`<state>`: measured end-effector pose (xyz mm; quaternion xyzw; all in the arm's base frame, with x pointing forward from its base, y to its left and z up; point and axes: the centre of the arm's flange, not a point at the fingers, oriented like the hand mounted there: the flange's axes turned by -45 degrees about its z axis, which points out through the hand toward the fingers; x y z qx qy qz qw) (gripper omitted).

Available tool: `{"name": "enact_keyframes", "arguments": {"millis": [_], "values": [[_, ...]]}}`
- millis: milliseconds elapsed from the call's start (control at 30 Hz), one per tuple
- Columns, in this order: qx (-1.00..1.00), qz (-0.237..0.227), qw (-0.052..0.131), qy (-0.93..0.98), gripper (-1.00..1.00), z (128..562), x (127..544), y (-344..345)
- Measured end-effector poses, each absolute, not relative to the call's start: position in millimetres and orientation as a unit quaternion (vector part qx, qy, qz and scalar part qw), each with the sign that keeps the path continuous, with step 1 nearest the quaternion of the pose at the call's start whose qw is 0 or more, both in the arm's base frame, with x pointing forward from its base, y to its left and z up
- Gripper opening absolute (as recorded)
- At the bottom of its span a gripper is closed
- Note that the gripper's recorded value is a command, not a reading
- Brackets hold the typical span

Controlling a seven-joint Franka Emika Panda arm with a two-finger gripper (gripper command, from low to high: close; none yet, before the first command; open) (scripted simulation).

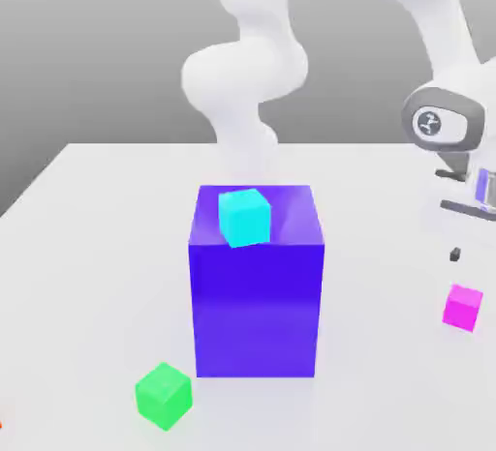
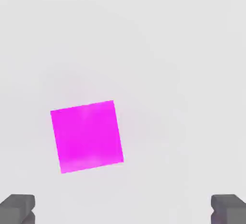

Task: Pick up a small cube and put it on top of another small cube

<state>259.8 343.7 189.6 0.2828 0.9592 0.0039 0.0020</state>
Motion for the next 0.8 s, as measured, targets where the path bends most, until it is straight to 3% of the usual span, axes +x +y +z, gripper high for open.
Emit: {"name": "enact_keyframes", "arguments": {"millis": [167,200,433,633,800], "values": [[0.270,0.000,0.000,0.963,0.00,134,255,344],[0.270,0.000,0.000,0.963,-1.00,128,255,344],[0.270,-0.001,0.000,0.963,-1.00,129,255,344],[0.268,0.000,0.002,0.963,-1.00,190,257,343],[0.246,0.013,0.049,0.968,-1.00,260,305,318]]}}
